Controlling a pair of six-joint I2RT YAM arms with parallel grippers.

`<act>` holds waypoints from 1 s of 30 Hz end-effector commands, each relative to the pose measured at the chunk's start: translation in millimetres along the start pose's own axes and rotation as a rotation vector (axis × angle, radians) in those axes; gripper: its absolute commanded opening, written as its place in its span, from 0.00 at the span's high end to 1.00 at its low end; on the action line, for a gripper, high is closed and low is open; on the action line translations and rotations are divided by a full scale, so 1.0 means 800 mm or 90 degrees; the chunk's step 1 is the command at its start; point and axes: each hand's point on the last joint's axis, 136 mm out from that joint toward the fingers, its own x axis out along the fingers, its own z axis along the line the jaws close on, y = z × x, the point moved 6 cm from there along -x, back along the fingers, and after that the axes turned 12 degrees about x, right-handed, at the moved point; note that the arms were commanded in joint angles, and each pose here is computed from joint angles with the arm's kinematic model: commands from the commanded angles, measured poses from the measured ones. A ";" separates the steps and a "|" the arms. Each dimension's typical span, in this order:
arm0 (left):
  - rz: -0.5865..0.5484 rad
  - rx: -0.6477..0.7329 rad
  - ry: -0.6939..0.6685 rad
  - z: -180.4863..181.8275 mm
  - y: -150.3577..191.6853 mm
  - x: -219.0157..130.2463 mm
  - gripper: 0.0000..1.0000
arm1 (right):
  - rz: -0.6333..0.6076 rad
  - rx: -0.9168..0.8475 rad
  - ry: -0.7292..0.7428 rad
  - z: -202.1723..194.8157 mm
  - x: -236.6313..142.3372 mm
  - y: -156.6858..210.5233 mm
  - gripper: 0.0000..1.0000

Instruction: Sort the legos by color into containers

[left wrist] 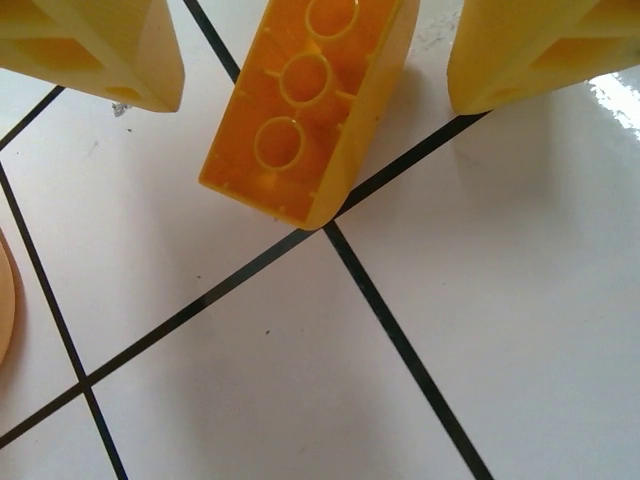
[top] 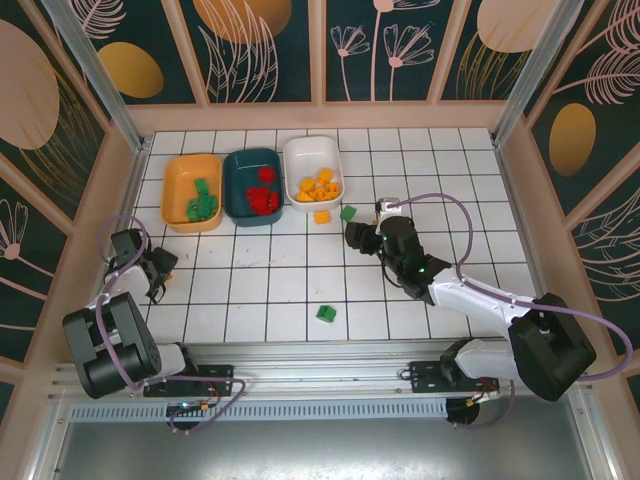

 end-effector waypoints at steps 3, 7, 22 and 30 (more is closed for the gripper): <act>0.002 0.022 0.025 -0.014 -0.006 0.009 0.41 | -0.008 0.012 -0.009 0.002 0.002 -0.003 0.32; -0.005 0.030 0.018 -0.015 -0.001 0.007 0.52 | -0.011 0.010 -0.007 0.002 0.001 -0.004 0.32; -0.023 0.051 0.103 -0.050 0.005 -0.024 0.79 | -0.013 0.012 0.001 -0.001 0.003 -0.003 0.33; -0.045 0.182 0.262 -0.207 0.027 -0.097 0.83 | -0.022 0.036 0.040 -0.018 0.007 -0.004 0.33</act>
